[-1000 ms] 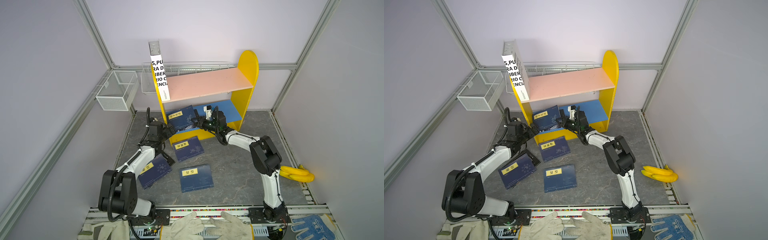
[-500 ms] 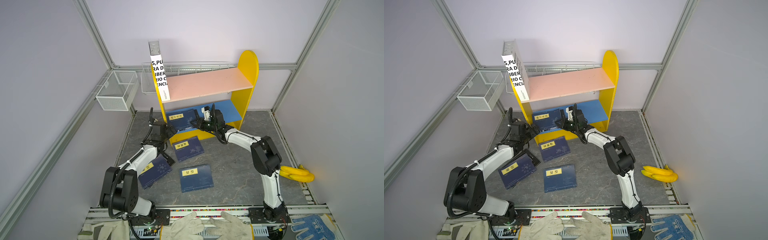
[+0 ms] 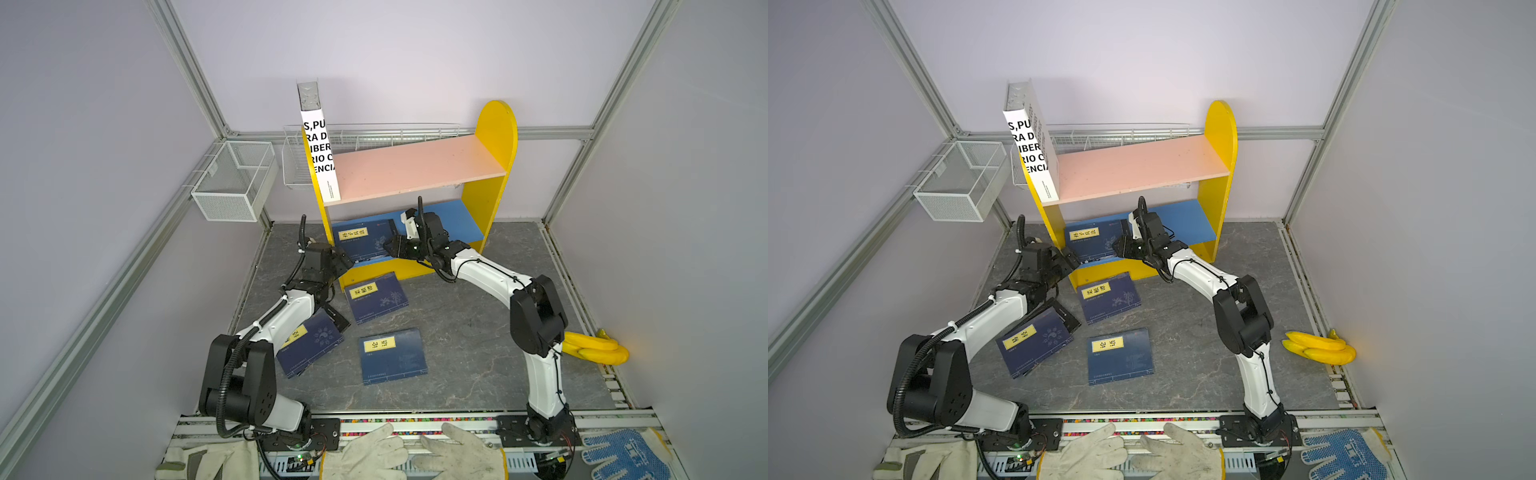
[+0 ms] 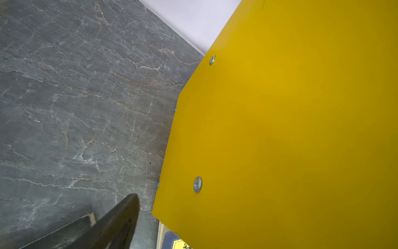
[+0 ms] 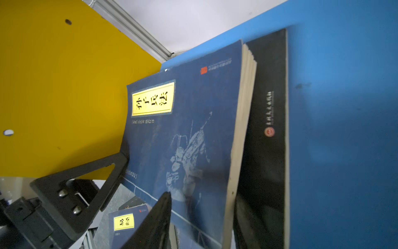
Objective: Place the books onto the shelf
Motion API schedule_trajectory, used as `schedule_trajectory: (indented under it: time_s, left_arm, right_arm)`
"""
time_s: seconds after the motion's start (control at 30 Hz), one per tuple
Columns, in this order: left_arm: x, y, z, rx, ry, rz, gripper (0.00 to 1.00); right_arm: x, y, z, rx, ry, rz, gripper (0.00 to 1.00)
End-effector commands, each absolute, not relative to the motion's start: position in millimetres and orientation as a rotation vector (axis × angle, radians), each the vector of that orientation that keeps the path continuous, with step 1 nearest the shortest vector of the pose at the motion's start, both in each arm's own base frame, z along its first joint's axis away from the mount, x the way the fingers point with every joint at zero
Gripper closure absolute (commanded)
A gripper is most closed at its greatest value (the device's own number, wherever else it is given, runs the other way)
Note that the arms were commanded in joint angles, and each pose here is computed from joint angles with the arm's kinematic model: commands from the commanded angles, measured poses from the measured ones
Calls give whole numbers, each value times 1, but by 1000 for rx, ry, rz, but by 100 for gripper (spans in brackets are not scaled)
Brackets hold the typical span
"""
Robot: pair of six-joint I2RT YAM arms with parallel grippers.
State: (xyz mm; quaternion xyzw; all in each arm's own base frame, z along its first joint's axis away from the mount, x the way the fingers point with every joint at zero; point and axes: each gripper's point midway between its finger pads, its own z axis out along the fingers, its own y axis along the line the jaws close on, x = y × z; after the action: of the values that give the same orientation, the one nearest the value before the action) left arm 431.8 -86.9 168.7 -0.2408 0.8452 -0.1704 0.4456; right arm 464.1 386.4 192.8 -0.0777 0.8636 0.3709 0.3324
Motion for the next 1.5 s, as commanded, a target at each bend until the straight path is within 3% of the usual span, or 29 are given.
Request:
schedule_trajectory:
  time_s: [0.0, 0.13, 0.3, 0.43, 1.13, 1.47]
  left_arm:
    - [424, -69, 162, -667, 2105, -338, 5]
    - [425, -70, 164, -665, 2101, -346, 5]
    - [424, -72, 167, -654, 2095, -365, 5]
    - [425, -75, 170, -642, 2088, -388, 5]
    - [423, -80, 180, -625, 2064, -438, 5]
    - [411, -90, 220, -520, 1955, -553, 2]
  right_arm:
    - [461, 371, 186, -205, 2307, 856, 49]
    - [464, 374, 187, -218, 2300, 859, 54]
    - [464, 383, 190, -244, 2275, 913, 70]
    - [464, 390, 199, -271, 2242, 943, 73]
    - [470, 399, 183, -295, 2275, 917, 70]
    - [475, 388, 212, -313, 2212, 862, 52]
